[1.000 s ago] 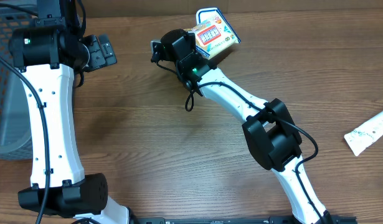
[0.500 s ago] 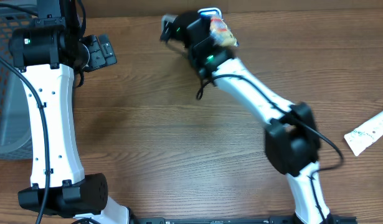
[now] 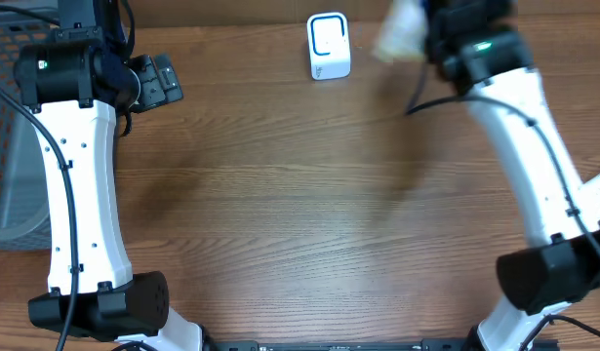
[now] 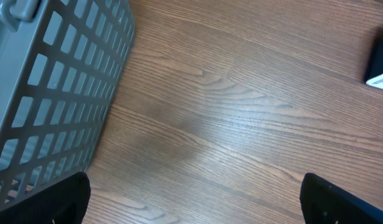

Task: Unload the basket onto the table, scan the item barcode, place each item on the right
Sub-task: 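Carry the snack bag to the right edge and release it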

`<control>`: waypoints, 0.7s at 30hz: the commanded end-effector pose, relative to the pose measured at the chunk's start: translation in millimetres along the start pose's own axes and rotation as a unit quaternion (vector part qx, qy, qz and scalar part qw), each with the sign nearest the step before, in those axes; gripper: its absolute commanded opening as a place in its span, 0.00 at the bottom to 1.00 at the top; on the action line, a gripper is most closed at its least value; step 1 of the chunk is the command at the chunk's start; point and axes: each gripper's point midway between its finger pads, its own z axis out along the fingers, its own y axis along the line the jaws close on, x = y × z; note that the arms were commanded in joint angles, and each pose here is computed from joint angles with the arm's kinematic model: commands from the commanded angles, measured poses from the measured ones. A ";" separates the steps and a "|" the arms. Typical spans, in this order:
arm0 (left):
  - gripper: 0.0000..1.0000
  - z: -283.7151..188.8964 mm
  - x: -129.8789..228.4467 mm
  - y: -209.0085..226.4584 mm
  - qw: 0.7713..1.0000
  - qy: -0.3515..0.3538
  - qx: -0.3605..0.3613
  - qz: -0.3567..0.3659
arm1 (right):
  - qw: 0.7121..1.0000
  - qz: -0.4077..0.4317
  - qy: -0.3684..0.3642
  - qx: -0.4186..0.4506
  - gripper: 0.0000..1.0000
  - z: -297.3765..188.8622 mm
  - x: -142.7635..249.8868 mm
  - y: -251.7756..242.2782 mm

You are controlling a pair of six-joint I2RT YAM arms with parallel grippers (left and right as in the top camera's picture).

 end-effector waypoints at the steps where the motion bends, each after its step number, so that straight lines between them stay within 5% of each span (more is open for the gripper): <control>1: 1.00 1.6 -0.5 3.6 1.000 0.000 -0.007 -0.003 | 0.972 0.210 0.104 -0.034 0.04 31.8 64.8 -16.9; 7: 1.00 1.6 -0.6 3.5 1.000 0.000 -0.006 -0.003 | 0.859 0.406 0.279 -0.137 0.04 58.2 166.3 -21.9; 17: 1.00 1.6 -0.5 3.6 1.000 0.000 -0.007 -0.003 | 0.742 0.491 0.415 -0.193 0.04 76.7 269.4 -16.6; 18: 1.00 1.6 -0.6 3.6 1.000 0.000 -0.006 -0.003 | 0.736 0.495 0.410 -0.214 0.09 75.9 266.4 -13.7; 21: 1.00 1.6 -1.0 3.5 1.000 -0.001 -0.006 -0.004 | 0.732 0.490 0.363 -0.302 0.52 69.4 240.6 -6.1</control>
